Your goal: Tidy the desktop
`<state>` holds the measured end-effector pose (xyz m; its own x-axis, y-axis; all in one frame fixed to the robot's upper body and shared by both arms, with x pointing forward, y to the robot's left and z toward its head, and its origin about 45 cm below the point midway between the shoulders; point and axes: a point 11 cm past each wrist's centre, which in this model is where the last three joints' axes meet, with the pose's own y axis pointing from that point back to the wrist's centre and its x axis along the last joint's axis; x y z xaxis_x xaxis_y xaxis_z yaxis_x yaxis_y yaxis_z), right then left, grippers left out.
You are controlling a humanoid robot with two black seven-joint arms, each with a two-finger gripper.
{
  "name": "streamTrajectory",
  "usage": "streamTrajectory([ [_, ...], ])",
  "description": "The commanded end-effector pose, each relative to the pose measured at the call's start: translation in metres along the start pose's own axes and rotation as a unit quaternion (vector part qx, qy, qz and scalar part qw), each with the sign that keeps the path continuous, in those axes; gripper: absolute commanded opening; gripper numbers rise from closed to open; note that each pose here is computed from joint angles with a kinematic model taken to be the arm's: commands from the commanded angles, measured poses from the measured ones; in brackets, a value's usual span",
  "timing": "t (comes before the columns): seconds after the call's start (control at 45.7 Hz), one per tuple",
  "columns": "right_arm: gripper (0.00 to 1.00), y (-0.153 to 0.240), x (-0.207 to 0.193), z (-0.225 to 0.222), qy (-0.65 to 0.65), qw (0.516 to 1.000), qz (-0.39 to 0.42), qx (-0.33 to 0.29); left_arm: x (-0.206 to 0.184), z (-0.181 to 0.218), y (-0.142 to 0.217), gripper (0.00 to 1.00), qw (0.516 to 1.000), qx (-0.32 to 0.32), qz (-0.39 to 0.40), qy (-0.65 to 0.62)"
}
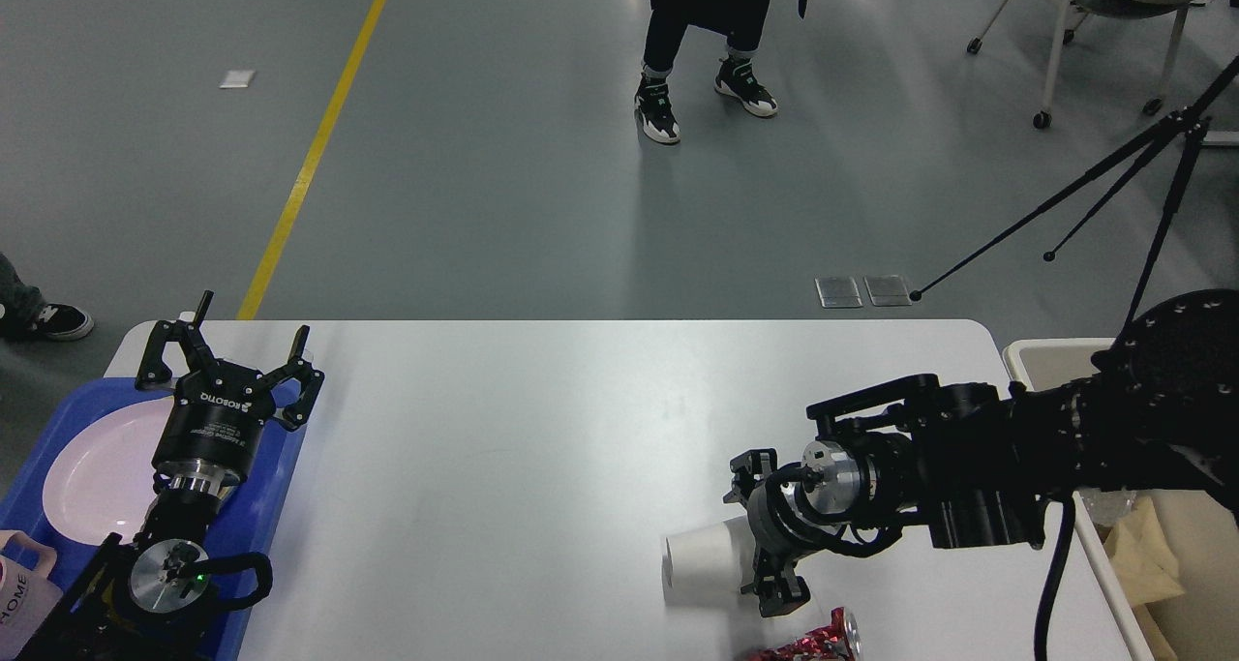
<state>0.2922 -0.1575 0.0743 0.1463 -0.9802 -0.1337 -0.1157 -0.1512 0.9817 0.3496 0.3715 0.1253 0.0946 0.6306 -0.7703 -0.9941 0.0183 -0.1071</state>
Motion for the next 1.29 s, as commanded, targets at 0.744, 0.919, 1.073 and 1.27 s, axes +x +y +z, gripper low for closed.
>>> streamTrajectory([
  [0.744,0.26,-0.024,-0.003,0.011,0.014,1.000,0.007,-0.004,0.000,0.000,0.000,0.97,1.000,0.000,0.000,0.000],
  [0.919,0.00,-0.018,0.001,0.003,0.018,1.000,0.010,0.001,0.000,0.000,0.000,0.97,1.000,0.000,0.000,0.000],
  [1.073,0.00,-0.018,-0.003,0.009,0.026,0.999,-0.009,-0.033,0.000,0.000,0.000,0.97,1.000,0.000,0.000,0.000],
  [1.27,0.00,-0.006,0.000,0.004,0.029,0.999,-0.011,-0.031,0.000,0.000,0.000,0.97,1.000,0.000,0.000,0.000],
])
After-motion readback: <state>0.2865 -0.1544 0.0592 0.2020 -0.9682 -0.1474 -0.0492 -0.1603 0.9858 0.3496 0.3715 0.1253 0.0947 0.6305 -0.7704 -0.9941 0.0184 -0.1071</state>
